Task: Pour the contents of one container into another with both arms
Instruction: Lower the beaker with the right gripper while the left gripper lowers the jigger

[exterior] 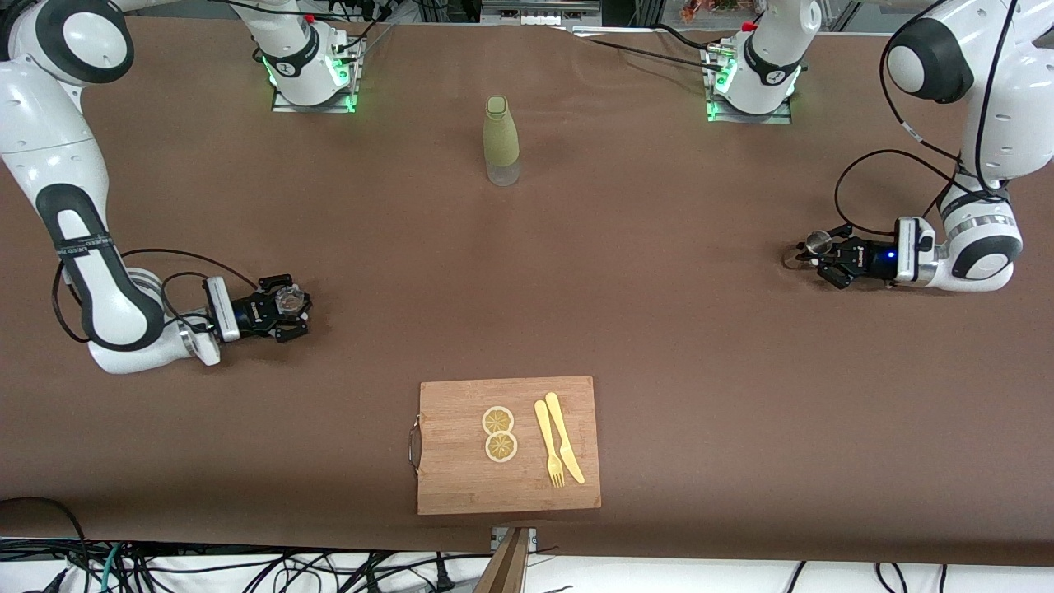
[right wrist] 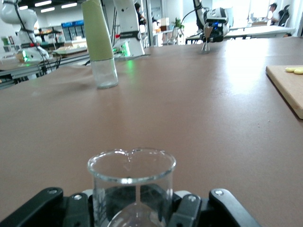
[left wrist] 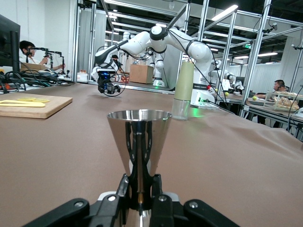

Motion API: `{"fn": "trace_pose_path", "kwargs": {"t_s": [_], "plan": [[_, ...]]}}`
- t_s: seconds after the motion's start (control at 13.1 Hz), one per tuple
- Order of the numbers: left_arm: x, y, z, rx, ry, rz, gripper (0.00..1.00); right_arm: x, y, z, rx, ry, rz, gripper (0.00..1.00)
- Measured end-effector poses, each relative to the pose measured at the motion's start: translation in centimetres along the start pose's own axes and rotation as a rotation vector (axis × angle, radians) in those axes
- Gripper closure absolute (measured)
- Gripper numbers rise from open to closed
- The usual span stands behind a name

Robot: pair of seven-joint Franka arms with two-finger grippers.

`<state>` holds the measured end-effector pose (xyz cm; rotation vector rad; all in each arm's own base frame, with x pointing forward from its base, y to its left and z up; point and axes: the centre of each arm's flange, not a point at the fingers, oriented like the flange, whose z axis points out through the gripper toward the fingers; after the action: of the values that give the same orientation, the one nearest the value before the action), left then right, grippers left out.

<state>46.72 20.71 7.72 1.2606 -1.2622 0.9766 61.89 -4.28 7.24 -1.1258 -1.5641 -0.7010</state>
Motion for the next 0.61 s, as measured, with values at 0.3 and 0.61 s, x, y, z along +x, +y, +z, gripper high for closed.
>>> {"fn": "trace_pose_path", "kwargs": {"t_s": [0.3,0.61], "plan": [[-0.3,0.2,-0.4,0.009,0.003,0.007,0.79,-1.5,0.6,4.0,0.019,0.07,0.022,0.88],[-1.3,-0.2,-0.1,0.063,0.03,0.014,0.79,-0.9,1.2,5.8,0.046,0.076,0.033,0.62]]}}
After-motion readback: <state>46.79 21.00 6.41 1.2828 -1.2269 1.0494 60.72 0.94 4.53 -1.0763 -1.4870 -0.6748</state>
